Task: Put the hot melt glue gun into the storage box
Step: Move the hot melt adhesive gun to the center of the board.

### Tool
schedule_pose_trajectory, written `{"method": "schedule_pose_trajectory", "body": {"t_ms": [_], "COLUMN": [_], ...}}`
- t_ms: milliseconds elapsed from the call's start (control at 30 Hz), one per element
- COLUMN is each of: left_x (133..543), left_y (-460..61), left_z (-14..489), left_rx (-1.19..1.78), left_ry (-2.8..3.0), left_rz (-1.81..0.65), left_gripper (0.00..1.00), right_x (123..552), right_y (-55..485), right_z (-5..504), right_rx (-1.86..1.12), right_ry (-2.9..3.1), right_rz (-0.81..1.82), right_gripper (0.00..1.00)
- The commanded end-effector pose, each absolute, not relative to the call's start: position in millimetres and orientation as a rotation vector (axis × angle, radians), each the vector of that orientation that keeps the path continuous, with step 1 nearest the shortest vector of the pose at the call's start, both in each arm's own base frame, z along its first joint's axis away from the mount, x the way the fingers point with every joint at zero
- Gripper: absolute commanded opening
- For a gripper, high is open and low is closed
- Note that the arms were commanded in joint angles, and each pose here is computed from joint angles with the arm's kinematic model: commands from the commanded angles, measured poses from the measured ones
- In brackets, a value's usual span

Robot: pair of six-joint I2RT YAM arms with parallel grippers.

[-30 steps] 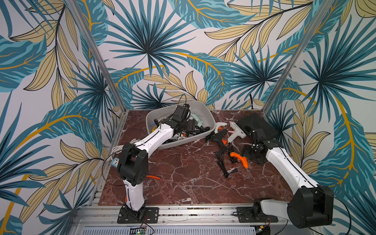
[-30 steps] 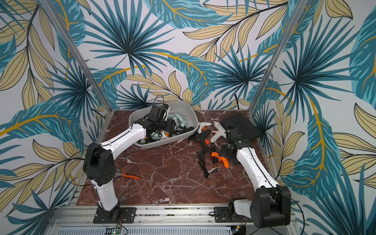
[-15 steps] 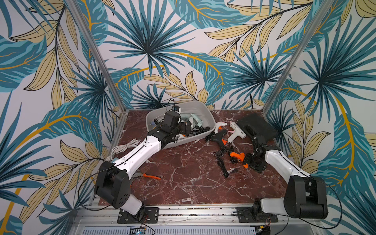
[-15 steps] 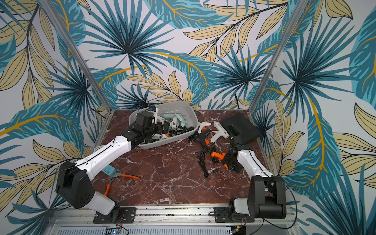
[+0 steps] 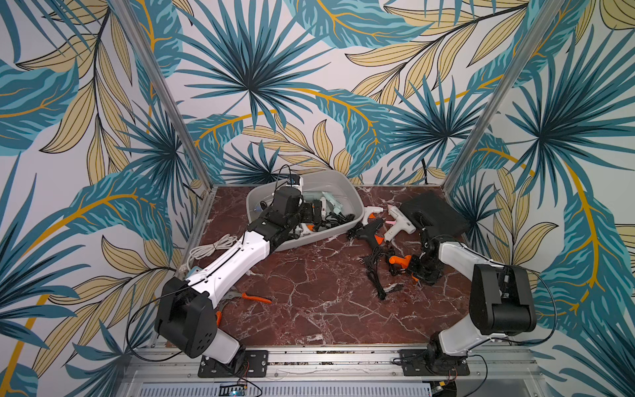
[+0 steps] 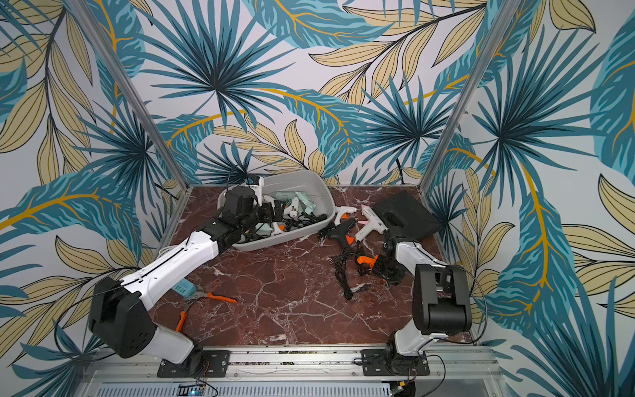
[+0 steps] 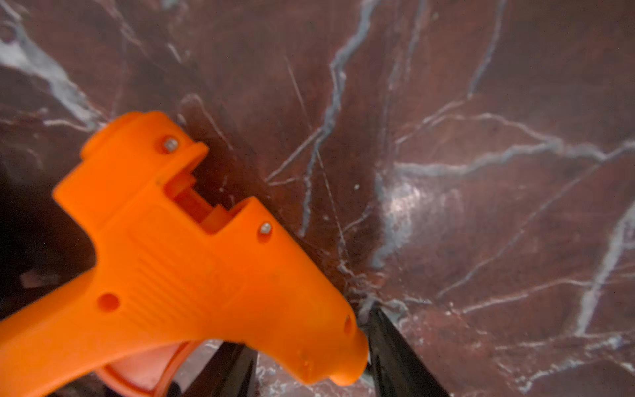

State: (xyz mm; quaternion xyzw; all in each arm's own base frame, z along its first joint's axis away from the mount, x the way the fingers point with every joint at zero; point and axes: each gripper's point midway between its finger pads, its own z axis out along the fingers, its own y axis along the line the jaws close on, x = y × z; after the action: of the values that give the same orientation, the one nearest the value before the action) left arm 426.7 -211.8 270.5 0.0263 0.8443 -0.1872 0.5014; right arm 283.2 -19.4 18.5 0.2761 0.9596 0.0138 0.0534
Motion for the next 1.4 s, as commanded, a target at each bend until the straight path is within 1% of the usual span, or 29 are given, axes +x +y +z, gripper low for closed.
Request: {"method": "schedule_pose_trajectory", "body": {"t_ms": [0,33,167,267,333,533,700,767,867,900,933,1033,1133,1233,1367], "left_x": [429.8,429.8,430.8,431.8,432.7,433.5,432.9,430.6,418.8,414.1,410.6,405.9,405.8,399.5,390.8], "left_y": [-210.1,-210.7,-211.5,-213.0,-214.0,-217.3,-224.4,-235.1,-270.5,-283.8,-295.7,-326.0,-352.2,-379.0,-411.8], "left_z": [272.9,272.4,271.7,271.2,269.5,267.2,265.7,267.6,268.4,266.1,262.9,250.3,239.5,230.8,207.5], "left_rx": [0.051,0.052,0.053,0.057,0.060,0.060,0.083,0.159,0.415,0.512,0.598,0.801,0.925,1.037,1.179], "left_ry": [2.023,2.023,2.024,2.024,2.030,2.039,2.050,2.044,2.011,1.990,1.972,1.914,1.865,1.802,1.772], "left_rz": [-0.452,-0.454,-0.459,-0.466,-0.466,-0.487,-0.535,-0.576,-0.712,-0.746,-0.767,-0.774,-0.790,-0.858,-0.867], "left_gripper": [1.00,1.00,1.00,1.00,1.00,1.00,1.00,1.00,1.00,0.99,0.96,0.93,0.92,0.81,0.80], "right_x": [302.9,304.8,309.3,314.0,315.9,319.0,333.2,335.5,338.5,339.2,338.6,338.8,340.2,342.6,346.7], "right_y": [-17.0,-17.8,-21.9,-15.7,-12.5,-17.2,-6.5,-5.4,-2.6,-2.6,-2.5,-0.7,4.0,7.9,11.9], "right_z": [20.3,19.8,19.0,20.2,21.4,20.1,16.1,16.5,19.6,20.1,19.8,19.2,19.7,22.5,25.1], "right_rx": [0.777,0.767,0.721,0.633,0.562,0.390,0.259,0.244,0.226,0.227,0.230,0.233,0.231,0.231,0.234], "right_ry": [2.901,2.910,2.943,2.969,2.991,3.044,3.026,3.026,3.016,3.013,3.015,3.015,3.006,2.992,2.975], "right_rz": [0.086,0.078,0.032,0.080,0.101,0.046,0.111,0.116,0.142,0.142,0.142,0.159,0.201,0.236,0.274], "right_gripper": [0.56,0.59,0.64,0.66,0.67,0.67,0.67,0.67,0.65,0.65,0.64,0.61,0.58,0.57,0.57]}}
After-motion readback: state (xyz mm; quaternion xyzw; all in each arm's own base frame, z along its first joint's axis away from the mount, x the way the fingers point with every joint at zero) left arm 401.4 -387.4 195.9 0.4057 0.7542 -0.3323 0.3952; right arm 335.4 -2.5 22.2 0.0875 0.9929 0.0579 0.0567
